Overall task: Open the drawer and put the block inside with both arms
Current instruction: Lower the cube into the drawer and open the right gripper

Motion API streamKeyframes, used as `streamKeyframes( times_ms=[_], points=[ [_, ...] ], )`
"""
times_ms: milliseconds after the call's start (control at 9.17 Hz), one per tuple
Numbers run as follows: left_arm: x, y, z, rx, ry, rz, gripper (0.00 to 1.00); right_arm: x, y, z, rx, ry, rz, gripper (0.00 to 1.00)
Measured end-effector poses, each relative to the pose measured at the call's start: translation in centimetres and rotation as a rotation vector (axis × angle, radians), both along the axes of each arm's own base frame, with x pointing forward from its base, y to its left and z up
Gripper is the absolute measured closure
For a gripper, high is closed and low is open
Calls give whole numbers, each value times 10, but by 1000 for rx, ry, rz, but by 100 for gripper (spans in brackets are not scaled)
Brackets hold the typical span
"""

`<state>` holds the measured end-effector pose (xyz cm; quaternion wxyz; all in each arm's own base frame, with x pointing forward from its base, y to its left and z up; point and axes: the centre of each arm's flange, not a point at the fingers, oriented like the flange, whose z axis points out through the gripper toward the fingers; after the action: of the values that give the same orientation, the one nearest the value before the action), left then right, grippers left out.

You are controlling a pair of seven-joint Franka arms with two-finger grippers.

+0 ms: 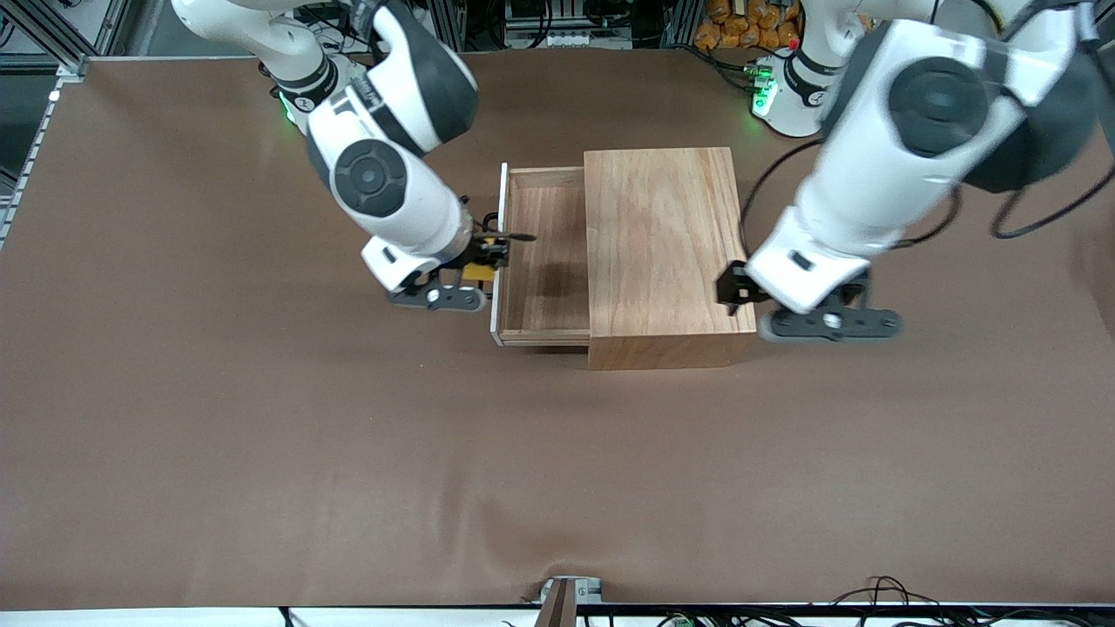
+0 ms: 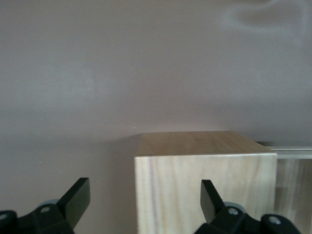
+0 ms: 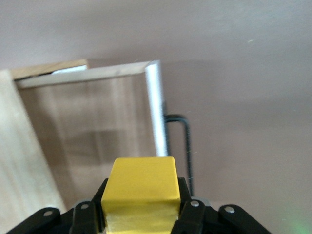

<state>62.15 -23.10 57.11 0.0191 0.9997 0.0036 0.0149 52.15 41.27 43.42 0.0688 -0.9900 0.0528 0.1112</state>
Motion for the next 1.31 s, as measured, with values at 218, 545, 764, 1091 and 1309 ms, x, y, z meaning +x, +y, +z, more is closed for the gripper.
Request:
streamKeyframes(
  times_ms=[218, 545, 764, 1091, 1309],
  points=[
    [10, 69, 17, -19, 4, 36, 0, -16, 37, -31, 5, -9, 26, 44],
    [-1, 145, 45, -27, 44, 74, 0, -29, 71, -92, -10, -12, 59, 44],
    [-30, 152, 70, -2, 90, 73, 0, -30, 74, -103, -16, -9, 61, 31],
    [-80, 171, 102, 33, 84, 48, 0, -20, 68, -84, -6, -29, 46, 0],
    [-90, 177, 95, 41, 98, 46, 0, 6, 22, -25, 7, -42, -12, 0]
  ],
)
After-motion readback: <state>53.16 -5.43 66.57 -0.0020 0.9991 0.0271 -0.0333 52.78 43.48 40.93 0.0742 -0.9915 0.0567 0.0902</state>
